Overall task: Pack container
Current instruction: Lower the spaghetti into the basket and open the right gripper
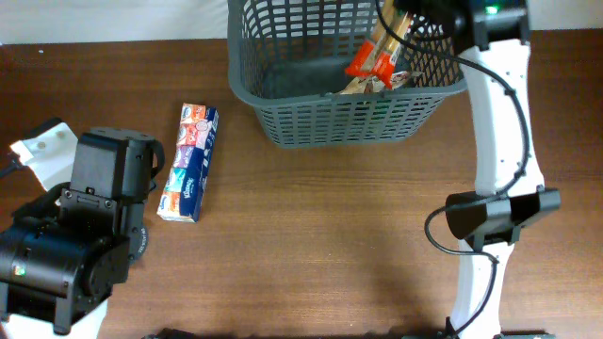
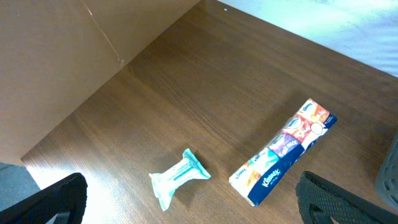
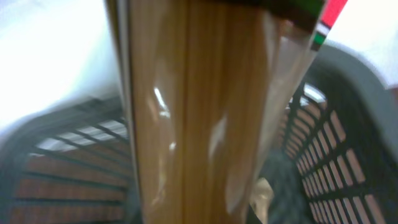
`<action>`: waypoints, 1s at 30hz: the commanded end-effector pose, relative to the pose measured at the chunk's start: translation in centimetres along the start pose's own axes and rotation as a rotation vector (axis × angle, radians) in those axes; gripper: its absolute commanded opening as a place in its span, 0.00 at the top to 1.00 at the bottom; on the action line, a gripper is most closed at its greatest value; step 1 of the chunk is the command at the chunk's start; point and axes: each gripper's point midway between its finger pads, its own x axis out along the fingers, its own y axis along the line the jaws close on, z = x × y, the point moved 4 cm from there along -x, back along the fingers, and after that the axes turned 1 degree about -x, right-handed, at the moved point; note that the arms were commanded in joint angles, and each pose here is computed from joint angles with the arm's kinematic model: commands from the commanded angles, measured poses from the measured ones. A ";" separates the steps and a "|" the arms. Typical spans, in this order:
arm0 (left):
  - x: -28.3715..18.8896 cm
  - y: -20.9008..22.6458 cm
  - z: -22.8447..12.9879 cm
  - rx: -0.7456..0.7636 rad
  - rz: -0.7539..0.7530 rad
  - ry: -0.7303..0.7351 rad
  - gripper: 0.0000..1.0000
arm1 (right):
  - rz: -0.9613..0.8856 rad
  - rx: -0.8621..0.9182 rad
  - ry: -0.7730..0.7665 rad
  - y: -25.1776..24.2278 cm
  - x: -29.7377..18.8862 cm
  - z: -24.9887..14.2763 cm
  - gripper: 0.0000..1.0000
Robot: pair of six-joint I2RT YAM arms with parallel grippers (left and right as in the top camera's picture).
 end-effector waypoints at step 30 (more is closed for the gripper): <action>-0.1 0.2 0.2 -0.023 0.001 -0.007 0.01 | -0.035 -0.036 0.022 -0.4 -3.2 -0.5 0.23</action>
